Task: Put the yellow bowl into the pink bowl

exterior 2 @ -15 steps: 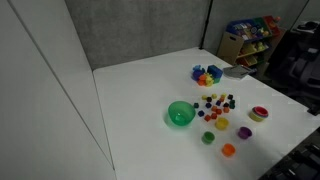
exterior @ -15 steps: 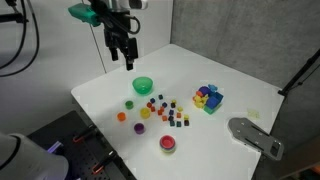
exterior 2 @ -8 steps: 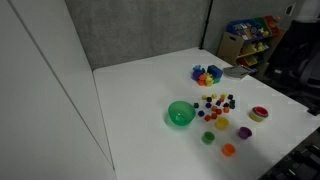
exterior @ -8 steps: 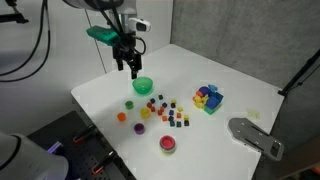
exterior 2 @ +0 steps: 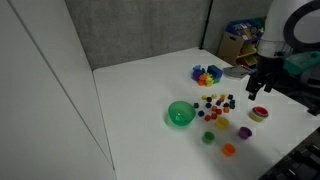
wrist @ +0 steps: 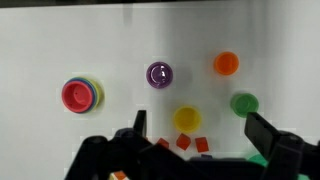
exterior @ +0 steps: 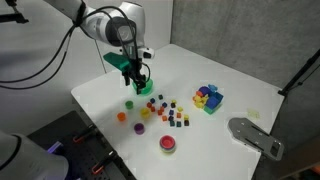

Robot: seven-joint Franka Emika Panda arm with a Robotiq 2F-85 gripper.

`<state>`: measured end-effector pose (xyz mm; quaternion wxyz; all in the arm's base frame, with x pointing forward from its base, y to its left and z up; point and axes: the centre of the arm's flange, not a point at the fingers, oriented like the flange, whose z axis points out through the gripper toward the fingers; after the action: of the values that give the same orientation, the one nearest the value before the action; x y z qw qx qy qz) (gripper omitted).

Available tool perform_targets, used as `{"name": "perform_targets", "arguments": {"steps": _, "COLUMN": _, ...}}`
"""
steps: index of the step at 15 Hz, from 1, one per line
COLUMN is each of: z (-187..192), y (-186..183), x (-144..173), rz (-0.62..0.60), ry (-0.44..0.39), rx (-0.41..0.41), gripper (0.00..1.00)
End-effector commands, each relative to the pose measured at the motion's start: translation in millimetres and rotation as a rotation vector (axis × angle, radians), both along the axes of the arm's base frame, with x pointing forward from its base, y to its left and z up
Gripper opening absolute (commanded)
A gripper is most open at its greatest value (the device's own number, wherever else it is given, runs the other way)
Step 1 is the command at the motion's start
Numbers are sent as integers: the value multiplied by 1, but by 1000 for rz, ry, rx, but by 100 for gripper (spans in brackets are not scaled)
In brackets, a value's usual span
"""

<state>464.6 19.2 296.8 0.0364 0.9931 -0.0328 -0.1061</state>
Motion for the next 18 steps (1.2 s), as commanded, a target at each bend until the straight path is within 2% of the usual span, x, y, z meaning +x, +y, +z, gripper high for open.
{"name": "perform_targets", "arguments": {"steps": 1, "z": -42, "y": 5, "x": 16, "rz": -44, "ry": -32, "rx": 2, "gripper": 100}}
{"name": "perform_targets", "arguments": {"steps": 5, "z": -74, "y": 4, "x": 23, "rz": -109, "ry": -74, "rx": 23, "gripper": 100}}
{"name": "perform_targets", "arguments": {"steps": 6, "z": -74, "y": 4, "x": 24, "rz": -125, "ry": -80, "rx": 32, "gripper": 100}}
{"name": "perform_targets", "arguments": {"steps": 7, "z": -72, "y": 2, "x": 17, "rz": -81, "ry": -60, "rx": 20, "gripper": 100}}
{"name": "perform_targets", "arguments": {"steps": 10, "z": -78, "y": 1, "x": 18, "rz": -100, "ry": -64, "rx": 30, "gripper": 100}}
{"name": "perform_targets", "arguments": {"steps": 12, "z": -89, "y": -2, "x": 31, "rz": -133, "ry": -125, "rx": 0, "gripper": 100}}
{"name": "perform_targets", "arguments": {"steps": 18, "z": -133, "y": -22, "x": 60, "rz": -201, "ry": -167, "rx": 43, "gripper": 100}}
